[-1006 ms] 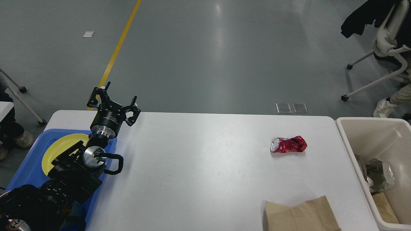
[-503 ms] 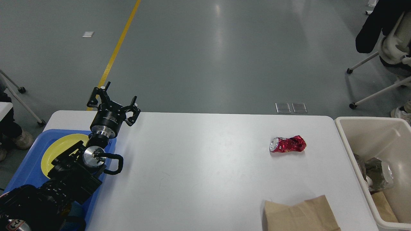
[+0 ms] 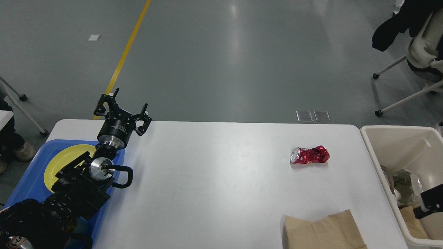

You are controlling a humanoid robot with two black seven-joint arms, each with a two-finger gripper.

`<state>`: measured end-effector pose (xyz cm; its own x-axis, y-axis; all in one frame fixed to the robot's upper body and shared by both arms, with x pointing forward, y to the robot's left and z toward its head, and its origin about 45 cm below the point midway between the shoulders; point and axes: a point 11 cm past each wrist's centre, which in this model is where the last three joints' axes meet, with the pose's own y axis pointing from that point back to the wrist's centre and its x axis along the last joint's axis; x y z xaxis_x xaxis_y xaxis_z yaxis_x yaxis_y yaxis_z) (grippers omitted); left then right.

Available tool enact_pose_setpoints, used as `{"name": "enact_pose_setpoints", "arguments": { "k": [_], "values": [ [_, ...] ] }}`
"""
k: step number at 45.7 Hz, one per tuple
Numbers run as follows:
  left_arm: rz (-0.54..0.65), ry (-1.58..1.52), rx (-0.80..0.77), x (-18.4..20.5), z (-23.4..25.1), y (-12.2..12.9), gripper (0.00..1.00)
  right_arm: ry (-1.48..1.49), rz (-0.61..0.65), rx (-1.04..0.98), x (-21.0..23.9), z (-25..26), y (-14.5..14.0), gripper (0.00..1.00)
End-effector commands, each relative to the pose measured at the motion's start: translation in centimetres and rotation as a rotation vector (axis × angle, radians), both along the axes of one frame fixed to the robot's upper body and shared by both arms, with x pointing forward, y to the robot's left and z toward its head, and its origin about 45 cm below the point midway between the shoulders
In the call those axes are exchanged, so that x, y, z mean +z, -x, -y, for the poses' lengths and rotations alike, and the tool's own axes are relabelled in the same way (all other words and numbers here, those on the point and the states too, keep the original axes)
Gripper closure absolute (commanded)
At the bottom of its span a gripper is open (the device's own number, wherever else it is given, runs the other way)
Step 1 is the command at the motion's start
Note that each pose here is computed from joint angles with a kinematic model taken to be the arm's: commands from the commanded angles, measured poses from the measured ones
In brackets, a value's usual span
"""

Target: Tidy desktop

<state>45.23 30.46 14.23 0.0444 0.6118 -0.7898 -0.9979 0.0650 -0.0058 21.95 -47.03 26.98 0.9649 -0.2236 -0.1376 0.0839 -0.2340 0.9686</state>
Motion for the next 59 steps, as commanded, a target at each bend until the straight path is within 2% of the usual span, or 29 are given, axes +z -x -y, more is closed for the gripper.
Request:
{"name": "enact_pose_setpoints", "arguments": {
  "k": [1,17,31,46,59],
  "values": [
    [0.0,0.0,0.0,0.0,0.0,0.0,0.03,-0.069,0.028,0.05,0.2,-2.6,0.1,0.0],
    [0.0,0.0,0.0,0.0,0.0,0.0,0.03,-0.122,-0.026,0.005,-1.2,-3.4,1.2,0.0],
    [0.0,0.0,0.0,0.0,0.0,0.0,0.03,-0.066,-0.05,-0.025,-3.6,-2.0,2.3,0.0],
    [0.0,0.0,0.0,0.0,0.0,0.0,0.03,-0.04,-0.072,0.006,-5.6,-2.8,1.3,0.0],
    [0.0,0.0,0.0,0.0,0.0,0.0,0.03,-0.035,-0.047,0.037,-7.5,-5.0,-2.8,0.0]
  ]
}}
